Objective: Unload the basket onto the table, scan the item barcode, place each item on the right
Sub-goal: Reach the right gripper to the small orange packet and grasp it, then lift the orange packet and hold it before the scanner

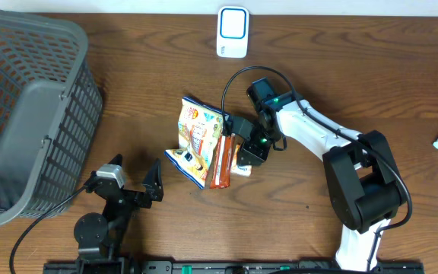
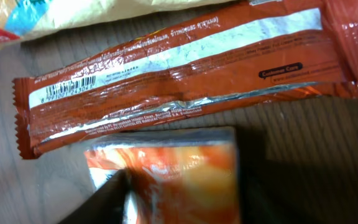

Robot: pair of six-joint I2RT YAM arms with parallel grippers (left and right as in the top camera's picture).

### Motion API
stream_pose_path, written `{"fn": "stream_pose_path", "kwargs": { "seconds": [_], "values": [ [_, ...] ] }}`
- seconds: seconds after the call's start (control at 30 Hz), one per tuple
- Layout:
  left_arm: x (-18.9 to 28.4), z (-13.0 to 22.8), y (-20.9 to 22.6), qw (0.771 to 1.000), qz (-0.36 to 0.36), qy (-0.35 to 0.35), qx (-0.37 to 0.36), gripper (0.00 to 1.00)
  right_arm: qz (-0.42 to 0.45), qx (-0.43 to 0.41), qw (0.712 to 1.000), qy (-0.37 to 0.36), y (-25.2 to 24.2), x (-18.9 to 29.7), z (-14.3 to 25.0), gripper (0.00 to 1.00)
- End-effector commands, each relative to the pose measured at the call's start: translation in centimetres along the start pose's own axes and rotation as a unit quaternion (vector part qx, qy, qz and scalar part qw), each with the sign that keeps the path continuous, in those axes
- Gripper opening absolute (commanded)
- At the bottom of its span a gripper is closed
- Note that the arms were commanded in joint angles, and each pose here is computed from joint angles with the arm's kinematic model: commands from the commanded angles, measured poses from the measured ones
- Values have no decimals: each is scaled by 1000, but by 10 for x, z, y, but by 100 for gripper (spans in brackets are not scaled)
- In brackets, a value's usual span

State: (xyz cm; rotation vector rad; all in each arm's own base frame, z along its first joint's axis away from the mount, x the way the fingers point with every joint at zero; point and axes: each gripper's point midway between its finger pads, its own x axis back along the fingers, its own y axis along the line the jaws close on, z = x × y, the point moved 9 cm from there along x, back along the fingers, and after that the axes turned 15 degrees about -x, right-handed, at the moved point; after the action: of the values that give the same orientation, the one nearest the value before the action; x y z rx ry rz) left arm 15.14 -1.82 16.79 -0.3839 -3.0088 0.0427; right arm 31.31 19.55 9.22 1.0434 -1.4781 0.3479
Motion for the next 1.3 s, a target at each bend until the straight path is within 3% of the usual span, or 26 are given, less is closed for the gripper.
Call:
{"fn": "stream_pose_path", "kwargs": {
  "seconds": [0.0, 0.1, 0.13, 0.33, 0.5, 0.6, 0.7, 0.77, 0.93, 1.1, 1.2, 1.27],
  "values": [
    [-2, 13, 0, 1000, 5, 19, 5, 98, -13, -6, 1000, 4, -1, -6, 2, 34],
    [-2, 13, 0, 1000, 5, 19, 5, 98, -13, -18, 1000, 4, -1, -6, 2, 13],
    [-2, 13, 0, 1000, 5, 19, 5, 98, -12, -29, 999, 3, -1, -5, 1, 2],
    [-2, 13, 0, 1000, 5, 19, 5, 98, -5, -118, 993, -15, -7, 16, -15, 1],
    [-2, 13, 0, 1000, 5, 19, 5, 98, 8, -258, 966, -28, -17, 37, -23, 1],
    [-2, 13, 0, 1000, 5, 19, 5, 98, 56, -404, 913, -27, -33, 46, -15, 1],
    [-2, 13, 0, 1000, 5, 19, 5, 98, 66, -572, 817, -15, -46, 54, 3, 1],
    [-2, 13, 0, 1000, 5, 19, 5, 98, 49, -639, 767, 0, -49, 59, 13, 1],
    [-2, 13, 0, 1000, 5, 19, 5, 98, -42, -725, 685, 54, -46, 71, 32, 1],
    [-2, 13, 0, 1000, 5, 19, 5, 98, -62, -809, 560, 167, -28, 88, 63, 2],
    [-2, 13, 0, 1000, 5, 19, 5, 98, -55, -822, 522, 222, -16, 96, 75, 2],
    [-2, 13, 0, 1000, 5, 19, 5, 98, -53, -820, 515, 243, -10, 99, 79, 1]
  ]
}}
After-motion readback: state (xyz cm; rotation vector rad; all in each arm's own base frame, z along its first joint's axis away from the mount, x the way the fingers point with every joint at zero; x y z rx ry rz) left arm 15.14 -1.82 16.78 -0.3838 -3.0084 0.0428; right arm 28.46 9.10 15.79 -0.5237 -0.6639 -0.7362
